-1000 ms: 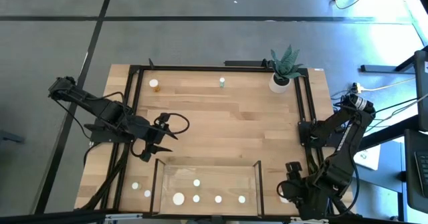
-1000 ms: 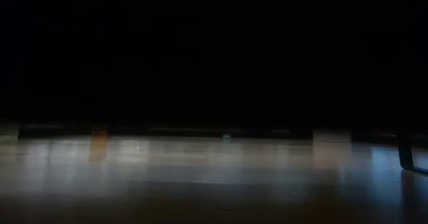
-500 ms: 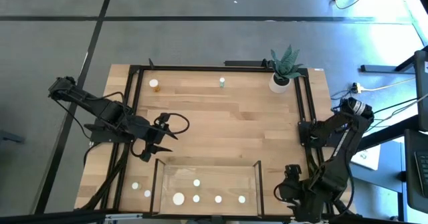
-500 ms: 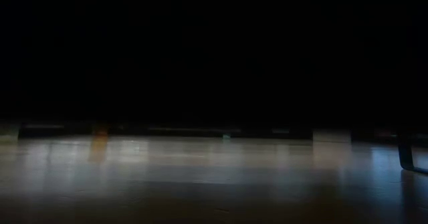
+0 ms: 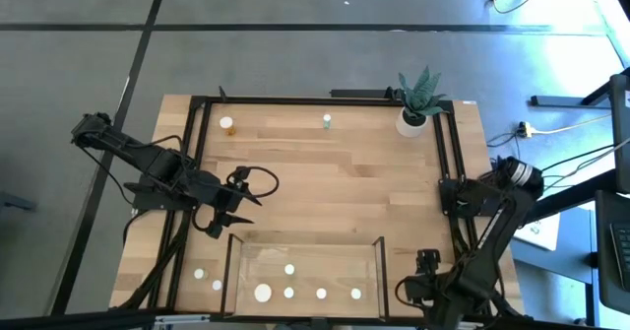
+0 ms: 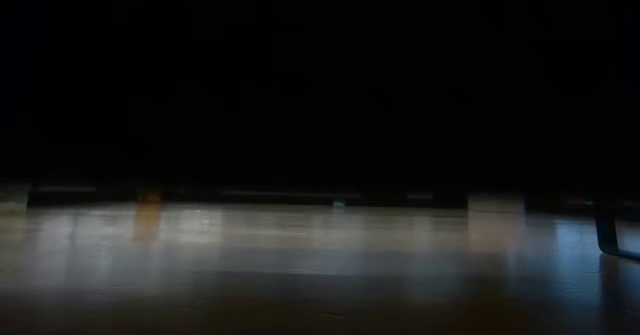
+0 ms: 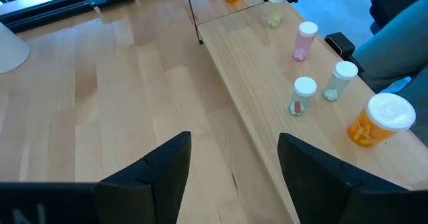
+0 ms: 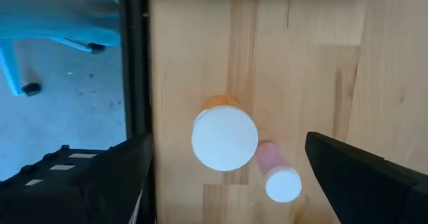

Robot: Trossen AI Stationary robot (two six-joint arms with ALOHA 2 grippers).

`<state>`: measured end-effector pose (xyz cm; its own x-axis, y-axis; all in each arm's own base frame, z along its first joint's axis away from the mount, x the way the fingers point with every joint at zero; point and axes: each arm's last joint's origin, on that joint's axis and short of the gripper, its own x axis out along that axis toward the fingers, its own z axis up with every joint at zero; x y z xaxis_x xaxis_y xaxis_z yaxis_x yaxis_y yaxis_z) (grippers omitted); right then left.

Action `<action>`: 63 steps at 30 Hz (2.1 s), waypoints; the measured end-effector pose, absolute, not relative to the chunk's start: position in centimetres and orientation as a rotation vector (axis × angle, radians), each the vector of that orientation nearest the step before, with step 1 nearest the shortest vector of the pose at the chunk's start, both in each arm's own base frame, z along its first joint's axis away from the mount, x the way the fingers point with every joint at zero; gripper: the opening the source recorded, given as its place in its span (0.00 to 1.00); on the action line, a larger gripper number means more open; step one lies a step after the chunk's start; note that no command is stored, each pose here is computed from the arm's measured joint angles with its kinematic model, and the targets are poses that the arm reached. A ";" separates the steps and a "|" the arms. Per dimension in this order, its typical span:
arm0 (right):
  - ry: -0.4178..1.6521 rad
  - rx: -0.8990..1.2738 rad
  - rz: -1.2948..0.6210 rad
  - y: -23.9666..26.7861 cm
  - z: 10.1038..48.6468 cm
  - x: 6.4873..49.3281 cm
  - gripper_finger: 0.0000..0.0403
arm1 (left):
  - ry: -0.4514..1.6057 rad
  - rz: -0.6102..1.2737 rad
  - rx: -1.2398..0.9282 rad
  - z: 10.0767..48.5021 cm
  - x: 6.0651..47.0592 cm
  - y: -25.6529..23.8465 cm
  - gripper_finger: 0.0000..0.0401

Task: Pick and place medicine bottles onto shelf by color
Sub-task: Put the bottom orange pill bottle on the shelf aligned with the other orange pill bottle

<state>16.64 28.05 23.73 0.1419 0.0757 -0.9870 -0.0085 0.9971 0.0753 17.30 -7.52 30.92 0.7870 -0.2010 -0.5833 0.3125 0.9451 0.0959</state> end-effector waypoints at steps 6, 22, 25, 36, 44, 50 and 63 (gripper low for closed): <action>1.463 0.041 -0.011 28.6 21.9 17.0 0.98 | 0.605 -0.279 0.192 30.9 17.3 -7.5 0.54; 1.518 0.067 -0.056 29.7 19.3 17.5 0.98 | 0.605 -0.279 0.192 30.9 17.3 -7.5 0.54; 1.517 0.071 -0.052 29.8 19.3 17.5 0.98 | 0.605 -0.279 0.192 30.9 17.3 -7.5 0.54; 1.513 0.097 -0.021 30.1 19.3 17.6 0.98 | 0.605 -0.279 0.192 30.9 17.3 -7.5 0.54; 1.512 0.101 -0.016 30.1 19.3 17.7 0.98 | 0.605 -0.279 0.192 30.9 17.3 -7.5 0.54; 1.519 0.093 -0.027 30.0 19.3 17.6 0.98 | 0.605 -0.279 0.192 30.9 17.3 -7.5 0.54; 1.572 -0.016 -0.127 30.1 16.5 17.6 0.98 | 0.605 -0.279 0.192 30.9 17.3 -7.5 0.54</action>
<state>17.62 30.09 16.52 -0.0062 -0.0908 -0.9958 0.0708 0.9933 -0.0910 17.30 -7.52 30.92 0.7870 -0.2011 -0.5833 0.3127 0.9450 0.0959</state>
